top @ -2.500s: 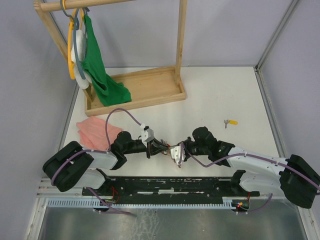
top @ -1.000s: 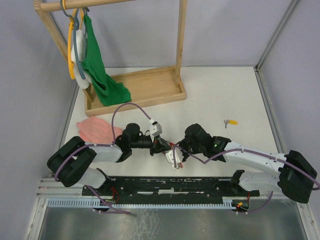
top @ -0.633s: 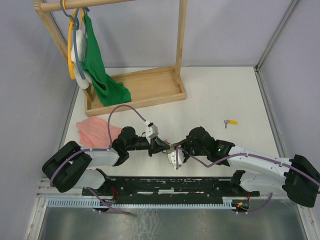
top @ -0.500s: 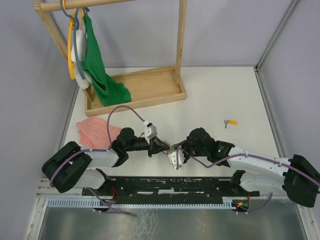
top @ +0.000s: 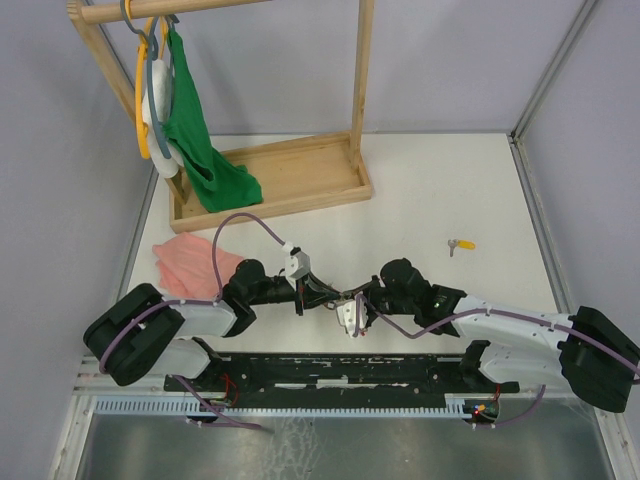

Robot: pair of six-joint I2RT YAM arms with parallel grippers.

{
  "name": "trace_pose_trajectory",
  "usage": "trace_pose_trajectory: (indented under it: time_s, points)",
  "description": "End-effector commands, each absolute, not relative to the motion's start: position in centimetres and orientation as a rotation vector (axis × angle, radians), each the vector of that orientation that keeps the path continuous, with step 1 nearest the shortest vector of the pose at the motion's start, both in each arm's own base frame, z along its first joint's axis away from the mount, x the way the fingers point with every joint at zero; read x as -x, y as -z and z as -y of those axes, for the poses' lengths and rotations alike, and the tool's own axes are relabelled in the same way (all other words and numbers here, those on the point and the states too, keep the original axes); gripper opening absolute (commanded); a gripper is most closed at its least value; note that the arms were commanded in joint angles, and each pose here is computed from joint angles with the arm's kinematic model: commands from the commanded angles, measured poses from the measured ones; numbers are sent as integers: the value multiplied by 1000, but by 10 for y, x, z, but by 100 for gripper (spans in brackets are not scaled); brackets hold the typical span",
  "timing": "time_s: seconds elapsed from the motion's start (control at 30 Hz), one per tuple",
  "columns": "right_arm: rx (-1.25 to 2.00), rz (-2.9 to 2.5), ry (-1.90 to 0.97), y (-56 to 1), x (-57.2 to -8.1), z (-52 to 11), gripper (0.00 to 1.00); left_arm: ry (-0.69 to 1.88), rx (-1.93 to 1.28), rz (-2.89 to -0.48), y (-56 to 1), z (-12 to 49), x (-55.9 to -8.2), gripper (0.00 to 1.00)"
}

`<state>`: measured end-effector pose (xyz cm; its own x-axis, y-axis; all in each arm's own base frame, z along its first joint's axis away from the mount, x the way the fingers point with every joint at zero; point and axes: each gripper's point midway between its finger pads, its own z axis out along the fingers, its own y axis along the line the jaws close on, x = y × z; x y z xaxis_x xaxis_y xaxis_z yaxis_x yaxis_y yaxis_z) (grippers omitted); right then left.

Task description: Put the keys on the keyring

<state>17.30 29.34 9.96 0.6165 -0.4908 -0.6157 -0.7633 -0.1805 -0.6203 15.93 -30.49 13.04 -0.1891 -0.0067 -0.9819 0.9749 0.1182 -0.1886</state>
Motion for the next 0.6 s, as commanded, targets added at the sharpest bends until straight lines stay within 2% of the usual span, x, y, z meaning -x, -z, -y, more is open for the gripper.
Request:
trace_pose_trajectory:
  time_s: [0.0,0.13,0.17,0.23,0.3,0.47,0.57]
  points:
    - [1778,-1021,-408,-98,-169,-300,1,1259,-970,-1230,-170,309,-163,3]
    - [1753,-1047,-361,-98,-175,-293,5,1240,-984,-1235,-164,308,-163,3]
    - [1752,-1060,-349,-98,-176,-290,9,1226,-989,-1242,-161,307,-164,3]
    - [1757,-1085,-330,-97,-176,-284,26,1191,-1012,-1268,-153,306,-166,3]
    - [1748,-1107,-330,-100,-174,-279,36,1153,-1028,-1301,-145,305,-170,3]
    - [1630,-1241,-385,-111,-171,-270,49,1062,-1054,-1364,-131,301,-181,3]
    - [1503,-1399,-445,-121,-171,-267,53,1021,-1081,-1383,-123,298,-183,3]
